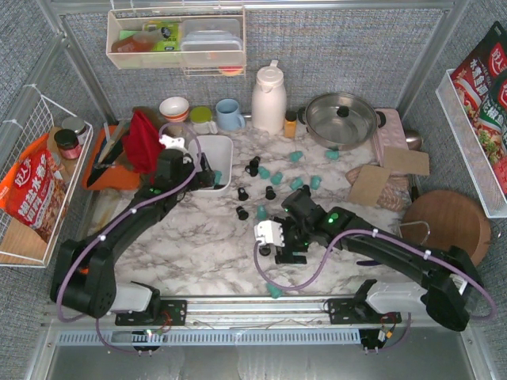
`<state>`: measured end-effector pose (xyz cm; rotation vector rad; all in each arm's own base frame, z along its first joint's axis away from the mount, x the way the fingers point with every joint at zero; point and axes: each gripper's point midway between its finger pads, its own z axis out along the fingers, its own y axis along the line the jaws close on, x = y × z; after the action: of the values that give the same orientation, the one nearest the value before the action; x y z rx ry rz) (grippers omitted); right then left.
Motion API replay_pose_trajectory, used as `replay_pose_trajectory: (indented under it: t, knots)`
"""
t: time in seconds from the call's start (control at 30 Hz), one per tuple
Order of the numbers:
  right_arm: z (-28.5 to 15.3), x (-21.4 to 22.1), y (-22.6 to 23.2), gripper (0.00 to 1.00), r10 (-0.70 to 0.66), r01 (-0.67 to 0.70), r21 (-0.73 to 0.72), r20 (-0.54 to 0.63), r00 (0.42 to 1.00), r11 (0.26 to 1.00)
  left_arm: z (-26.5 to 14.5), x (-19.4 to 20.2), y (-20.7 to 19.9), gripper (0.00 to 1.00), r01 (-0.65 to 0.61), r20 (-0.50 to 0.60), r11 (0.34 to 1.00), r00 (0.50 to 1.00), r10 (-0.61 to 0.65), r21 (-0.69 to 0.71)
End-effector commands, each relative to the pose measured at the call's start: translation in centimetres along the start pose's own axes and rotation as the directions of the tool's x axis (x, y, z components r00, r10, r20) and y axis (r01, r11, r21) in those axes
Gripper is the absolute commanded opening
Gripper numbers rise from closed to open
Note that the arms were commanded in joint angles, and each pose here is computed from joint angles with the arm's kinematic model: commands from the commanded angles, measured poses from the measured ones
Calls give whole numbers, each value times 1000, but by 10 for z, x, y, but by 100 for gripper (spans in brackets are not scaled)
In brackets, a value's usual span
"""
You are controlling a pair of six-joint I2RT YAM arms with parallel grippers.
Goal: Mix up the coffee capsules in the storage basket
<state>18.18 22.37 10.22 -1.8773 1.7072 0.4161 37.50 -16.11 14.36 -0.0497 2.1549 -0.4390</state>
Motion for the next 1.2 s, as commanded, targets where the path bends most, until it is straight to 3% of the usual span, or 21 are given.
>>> replay_pose_trajectory:
  t: [0.0,0.27,0.63,1.0,1.17]
  knots:
    - [-4,38,8,83,-108,97,-70,-187,976,993,-14,-2,-5,99,-5,42,999,999,3,43]
    - [14,69,4,83,-105,97,-41,-310,945,994,-23,-2,-6,99,-14,80,998,997,9,62]
    - [47,71,16,81,-83,55,-105,-293,953,993,-34,-6,-6,99,-16,119,997,993,7,71]
    - [45,76,19,44,-88,59,-103,-304,949,993,-30,-1,-5,99,-14,107,998,994,6,69]
    - [36,54,8,37,-95,90,-29,-214,972,995,-31,-1,-12,99,-8,107,995,994,-3,103]
